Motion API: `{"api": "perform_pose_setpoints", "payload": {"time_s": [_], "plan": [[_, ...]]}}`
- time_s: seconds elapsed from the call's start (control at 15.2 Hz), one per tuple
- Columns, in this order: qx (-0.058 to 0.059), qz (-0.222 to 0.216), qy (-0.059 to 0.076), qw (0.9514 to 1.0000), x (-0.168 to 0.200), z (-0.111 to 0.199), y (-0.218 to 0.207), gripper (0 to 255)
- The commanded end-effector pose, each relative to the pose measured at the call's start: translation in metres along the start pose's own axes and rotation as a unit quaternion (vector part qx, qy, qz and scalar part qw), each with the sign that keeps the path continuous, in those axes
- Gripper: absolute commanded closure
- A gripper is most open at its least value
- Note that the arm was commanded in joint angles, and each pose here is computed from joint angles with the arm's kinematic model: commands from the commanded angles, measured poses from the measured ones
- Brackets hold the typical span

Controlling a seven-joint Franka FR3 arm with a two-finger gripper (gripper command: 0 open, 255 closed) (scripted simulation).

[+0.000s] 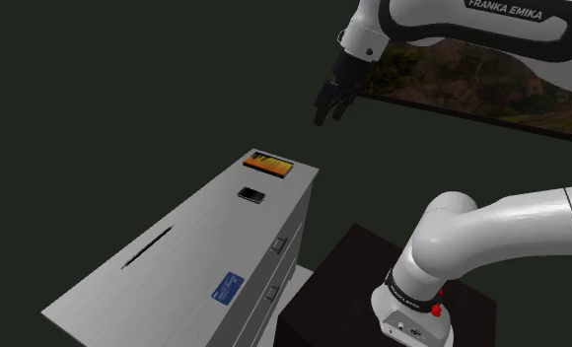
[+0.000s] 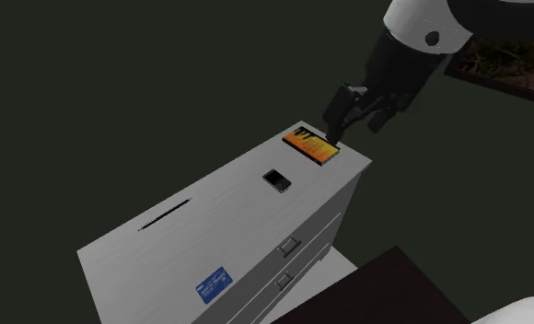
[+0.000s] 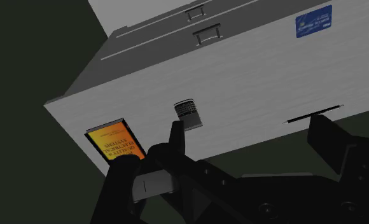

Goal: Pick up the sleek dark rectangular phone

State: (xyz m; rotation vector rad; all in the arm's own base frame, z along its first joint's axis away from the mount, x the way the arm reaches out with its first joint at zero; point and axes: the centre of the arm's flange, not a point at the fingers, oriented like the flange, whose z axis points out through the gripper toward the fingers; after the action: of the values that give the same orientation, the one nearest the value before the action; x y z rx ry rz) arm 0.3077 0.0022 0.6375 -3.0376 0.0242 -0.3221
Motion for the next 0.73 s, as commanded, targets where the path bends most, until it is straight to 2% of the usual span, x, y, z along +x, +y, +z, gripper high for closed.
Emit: {"api": "perform_pose_setpoints", "payload": {"time_s": [0.0, 0.66], "plan": [[0.000, 0.000, 0.000, 1.0000, 0.000, 0.000, 0.000, 0], [0.000, -0.060, -0.002, 0.9982, 0.054, 0.118, 0.024, 0]]}}
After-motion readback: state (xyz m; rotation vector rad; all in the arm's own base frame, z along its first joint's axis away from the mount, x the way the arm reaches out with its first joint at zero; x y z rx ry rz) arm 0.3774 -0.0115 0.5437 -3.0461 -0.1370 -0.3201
